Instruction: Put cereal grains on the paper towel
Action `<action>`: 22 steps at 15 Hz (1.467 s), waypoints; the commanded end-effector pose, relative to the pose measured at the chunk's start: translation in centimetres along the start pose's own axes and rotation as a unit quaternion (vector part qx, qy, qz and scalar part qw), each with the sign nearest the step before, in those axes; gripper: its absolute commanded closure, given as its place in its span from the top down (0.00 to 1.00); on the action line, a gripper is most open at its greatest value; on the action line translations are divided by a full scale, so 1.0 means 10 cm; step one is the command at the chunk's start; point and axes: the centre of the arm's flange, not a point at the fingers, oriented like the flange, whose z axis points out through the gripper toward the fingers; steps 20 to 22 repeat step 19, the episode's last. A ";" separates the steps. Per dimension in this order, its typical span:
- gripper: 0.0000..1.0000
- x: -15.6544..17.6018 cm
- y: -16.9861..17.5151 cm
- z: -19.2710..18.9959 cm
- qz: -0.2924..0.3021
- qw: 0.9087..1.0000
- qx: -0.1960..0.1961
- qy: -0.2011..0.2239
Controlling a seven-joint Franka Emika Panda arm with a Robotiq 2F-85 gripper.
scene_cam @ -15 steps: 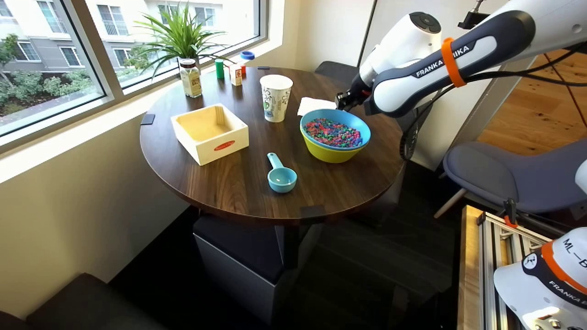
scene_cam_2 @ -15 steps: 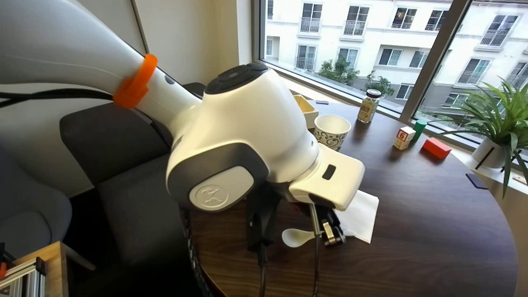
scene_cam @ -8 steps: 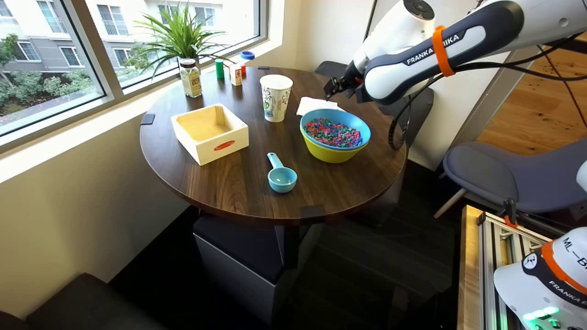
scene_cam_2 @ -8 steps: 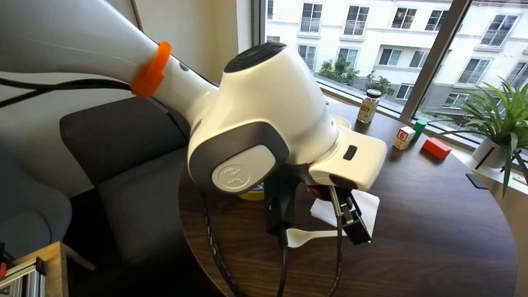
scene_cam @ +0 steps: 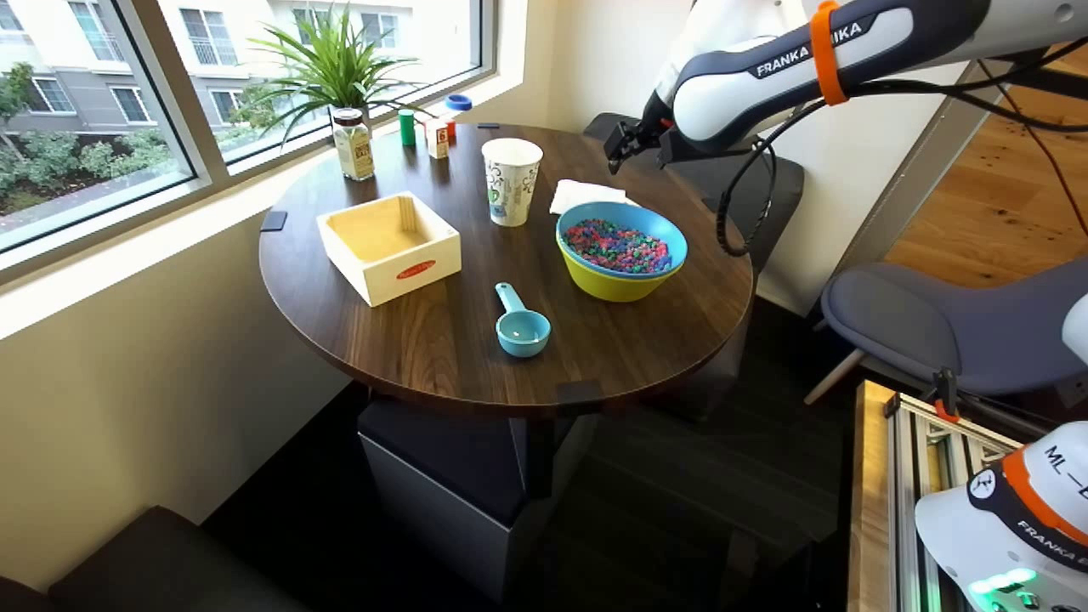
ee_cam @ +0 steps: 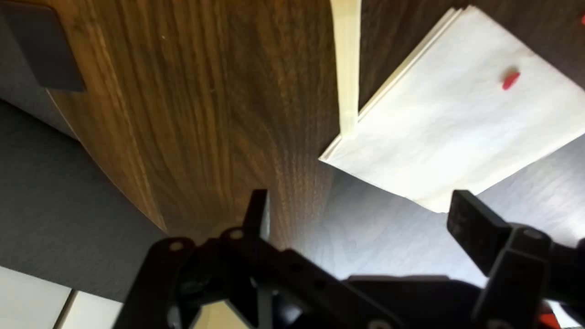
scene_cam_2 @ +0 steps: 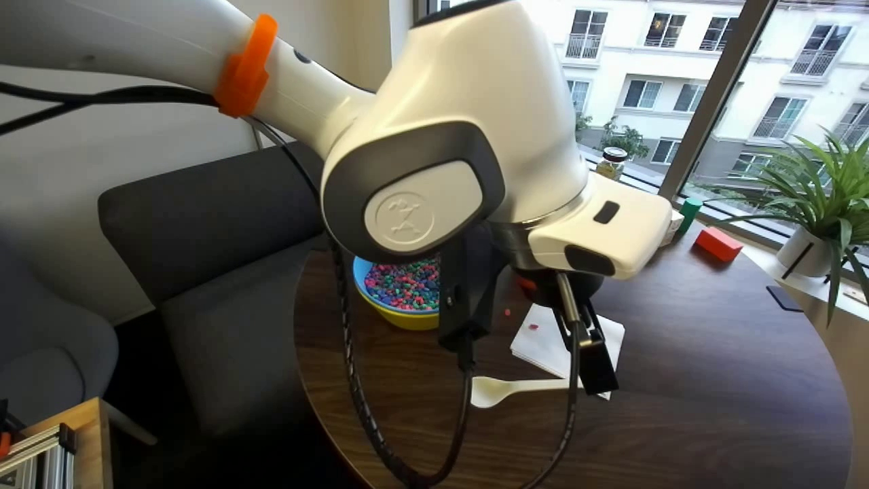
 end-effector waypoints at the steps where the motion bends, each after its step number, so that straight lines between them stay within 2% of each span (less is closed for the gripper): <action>1: 1.00 -0.01 -0.10 -0.19 0.007 1.000 -0.023 -0.009; 6: 1.00 -0.04 -0.15 -0.34 0.006 0.999 -0.042 -0.015; 10: 1.00 -0.06 -0.15 -0.46 0.009 0.999 -0.042 -0.010; 11: 1.00 0.01 -0.14 -0.38 0.001 1.000 -0.029 -0.005; 22: 1.00 0.01 -0.15 -0.40 0.002 1.000 -0.028 -0.003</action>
